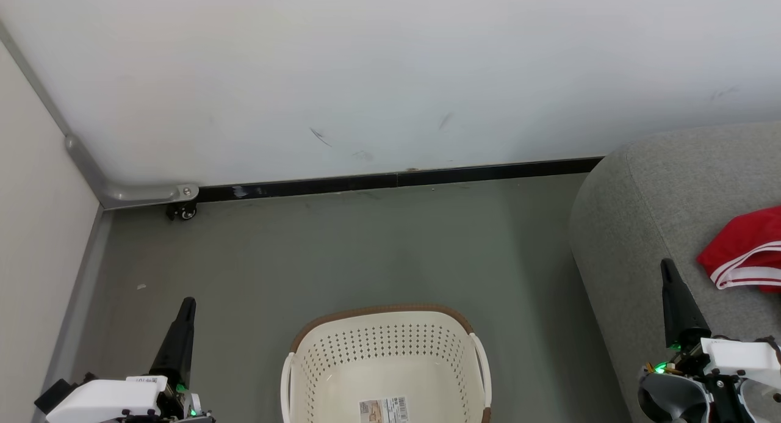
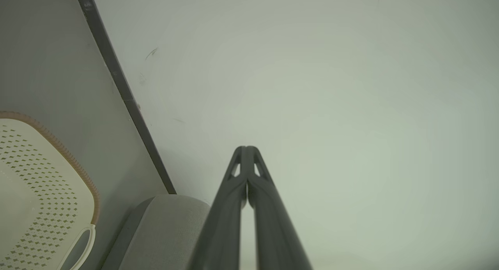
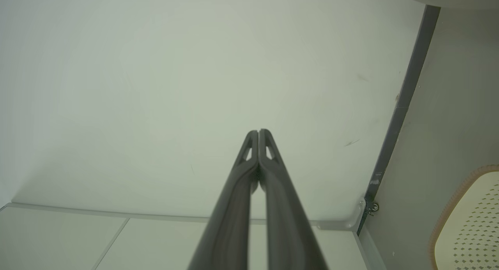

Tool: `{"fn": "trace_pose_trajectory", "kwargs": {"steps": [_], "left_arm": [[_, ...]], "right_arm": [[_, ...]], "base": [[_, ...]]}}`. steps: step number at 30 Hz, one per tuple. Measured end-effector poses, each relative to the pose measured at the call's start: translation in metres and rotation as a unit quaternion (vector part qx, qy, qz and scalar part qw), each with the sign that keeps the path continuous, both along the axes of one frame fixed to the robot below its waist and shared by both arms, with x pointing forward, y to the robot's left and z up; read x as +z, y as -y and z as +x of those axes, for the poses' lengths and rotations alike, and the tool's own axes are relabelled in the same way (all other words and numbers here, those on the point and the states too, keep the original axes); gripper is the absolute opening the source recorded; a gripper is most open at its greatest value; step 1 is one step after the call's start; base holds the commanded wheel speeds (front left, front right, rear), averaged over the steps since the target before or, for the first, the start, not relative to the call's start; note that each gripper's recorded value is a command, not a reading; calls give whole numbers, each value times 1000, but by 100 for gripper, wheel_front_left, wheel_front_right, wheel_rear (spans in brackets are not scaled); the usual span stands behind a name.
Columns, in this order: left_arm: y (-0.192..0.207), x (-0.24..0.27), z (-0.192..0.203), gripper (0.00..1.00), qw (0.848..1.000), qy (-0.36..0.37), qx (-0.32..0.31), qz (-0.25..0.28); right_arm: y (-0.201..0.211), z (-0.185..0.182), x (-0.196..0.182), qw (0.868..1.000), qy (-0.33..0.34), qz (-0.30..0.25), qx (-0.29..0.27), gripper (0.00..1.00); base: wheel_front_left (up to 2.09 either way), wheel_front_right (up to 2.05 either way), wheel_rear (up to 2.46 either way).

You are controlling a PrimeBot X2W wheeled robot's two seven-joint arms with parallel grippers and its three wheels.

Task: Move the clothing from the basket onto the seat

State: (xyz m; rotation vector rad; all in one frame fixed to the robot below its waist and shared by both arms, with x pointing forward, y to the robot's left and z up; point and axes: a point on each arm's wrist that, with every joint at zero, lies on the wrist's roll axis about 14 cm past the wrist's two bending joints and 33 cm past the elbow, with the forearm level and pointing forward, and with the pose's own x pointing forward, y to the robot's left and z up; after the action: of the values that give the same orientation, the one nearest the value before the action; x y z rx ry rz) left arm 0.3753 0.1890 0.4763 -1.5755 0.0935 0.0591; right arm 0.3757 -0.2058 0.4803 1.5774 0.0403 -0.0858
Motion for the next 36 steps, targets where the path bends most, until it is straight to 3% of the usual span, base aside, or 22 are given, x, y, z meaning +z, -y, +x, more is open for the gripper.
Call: {"fn": "trace_pose_trajectory", "kwargs": {"steps": [36], "left_arm": [[0, 0, 0, 0, 1000, 1, 1, 0]], "right_arm": [[0, 0, 0, 1000, 0, 0, 0, 0]], "base": [[0, 0, 0]]}}
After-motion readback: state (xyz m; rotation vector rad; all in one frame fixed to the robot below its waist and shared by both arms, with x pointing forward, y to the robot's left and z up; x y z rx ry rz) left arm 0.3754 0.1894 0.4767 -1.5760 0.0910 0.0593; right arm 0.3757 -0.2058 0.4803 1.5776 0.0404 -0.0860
